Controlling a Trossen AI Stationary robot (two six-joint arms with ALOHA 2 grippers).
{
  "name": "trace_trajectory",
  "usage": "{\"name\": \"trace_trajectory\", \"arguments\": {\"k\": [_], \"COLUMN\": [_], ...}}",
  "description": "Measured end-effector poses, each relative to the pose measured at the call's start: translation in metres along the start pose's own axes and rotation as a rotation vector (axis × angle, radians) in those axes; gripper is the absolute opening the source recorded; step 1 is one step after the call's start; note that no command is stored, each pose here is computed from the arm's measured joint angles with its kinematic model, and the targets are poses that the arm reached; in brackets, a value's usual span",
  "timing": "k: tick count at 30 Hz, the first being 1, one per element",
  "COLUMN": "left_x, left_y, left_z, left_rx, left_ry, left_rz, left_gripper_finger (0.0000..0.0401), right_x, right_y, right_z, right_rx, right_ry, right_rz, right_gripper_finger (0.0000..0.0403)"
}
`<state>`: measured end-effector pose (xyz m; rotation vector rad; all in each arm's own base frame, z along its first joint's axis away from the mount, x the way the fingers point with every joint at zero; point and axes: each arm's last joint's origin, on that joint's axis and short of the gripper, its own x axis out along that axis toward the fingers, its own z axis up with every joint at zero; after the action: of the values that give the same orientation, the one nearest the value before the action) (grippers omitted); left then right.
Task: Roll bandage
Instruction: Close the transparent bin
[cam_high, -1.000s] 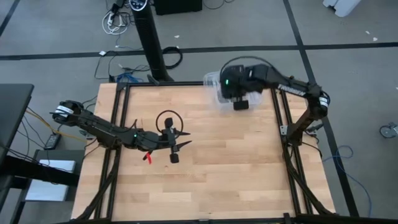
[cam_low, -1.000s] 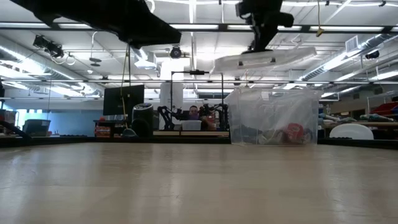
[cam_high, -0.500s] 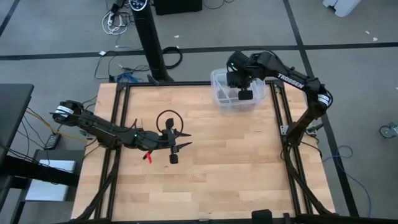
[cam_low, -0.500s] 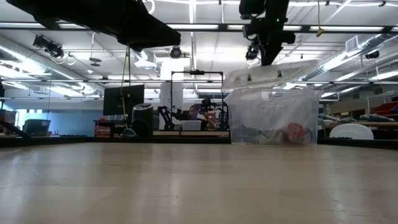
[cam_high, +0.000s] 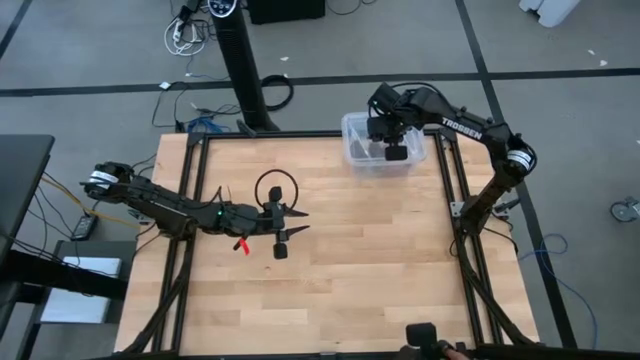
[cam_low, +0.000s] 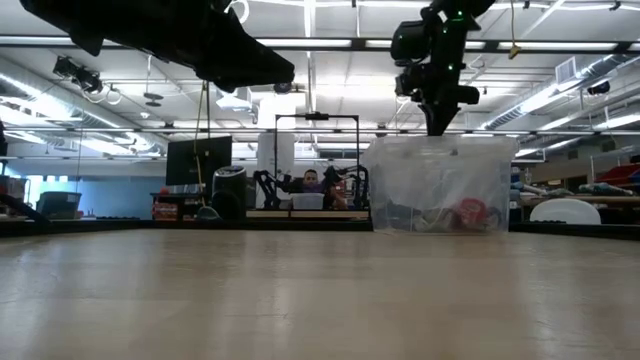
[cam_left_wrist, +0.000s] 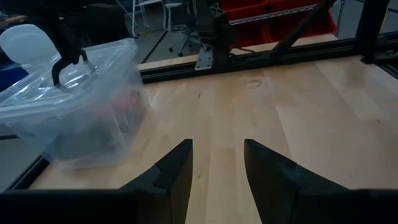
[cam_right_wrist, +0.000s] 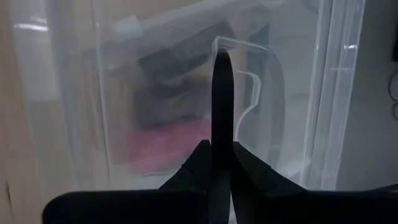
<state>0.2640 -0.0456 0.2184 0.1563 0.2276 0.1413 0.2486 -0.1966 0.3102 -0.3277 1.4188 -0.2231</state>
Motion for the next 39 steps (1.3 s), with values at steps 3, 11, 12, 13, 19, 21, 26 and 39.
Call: {"name": "trace_trajectory", "arguments": {"k": [3,11,12,13,19,21,26,39], "left_x": [0.000,0.000,0.000,0.000,-0.002,-0.003,-0.012,-0.037], "left_y": [0.000,0.000,0.000,0.000,0.001,0.001,0.005,0.016], "left_z": [0.000,-0.002,-0.002,-0.002,-0.002,-0.001,0.007,0.016], "left_rx": [0.000,0.007,0.007,0.007,-0.004,-0.008,-0.013,-0.024], "left_ry": [0.002,0.020,0.023,0.024,0.035,0.032,0.018,0.045], "left_rz": [0.000,-0.001,0.000,0.001,0.000,0.001,0.000,0.003], "left_gripper_finger": [0.0152,0.0151,0.0150,0.0149,0.0137,0.0135,0.0133,0.0133], "right_x": [0.001,0.000,0.000,0.000,0.012,0.016,0.019,0.017], "right_y": [-0.002,0.000,0.000,0.001,0.007,0.009,0.011,0.028], "right_z": [-0.003,-0.005,-0.005,-0.005,-0.008,-0.009,-0.004,0.040], "right_rx": [0.014,0.069,0.074,0.079,0.090,0.097,0.111,0.043], "right_ry": [-0.012,-0.024,-0.021,-0.020,-0.005,-0.018,-0.078,-0.334], "right_rz": [0.017,0.075,0.081,0.089,0.111,0.108,0.113,0.082], "right_gripper_finger": [0.0030,0.0030,0.0030,0.0030,0.0030,0.0030,0.0030,0.0030]}}
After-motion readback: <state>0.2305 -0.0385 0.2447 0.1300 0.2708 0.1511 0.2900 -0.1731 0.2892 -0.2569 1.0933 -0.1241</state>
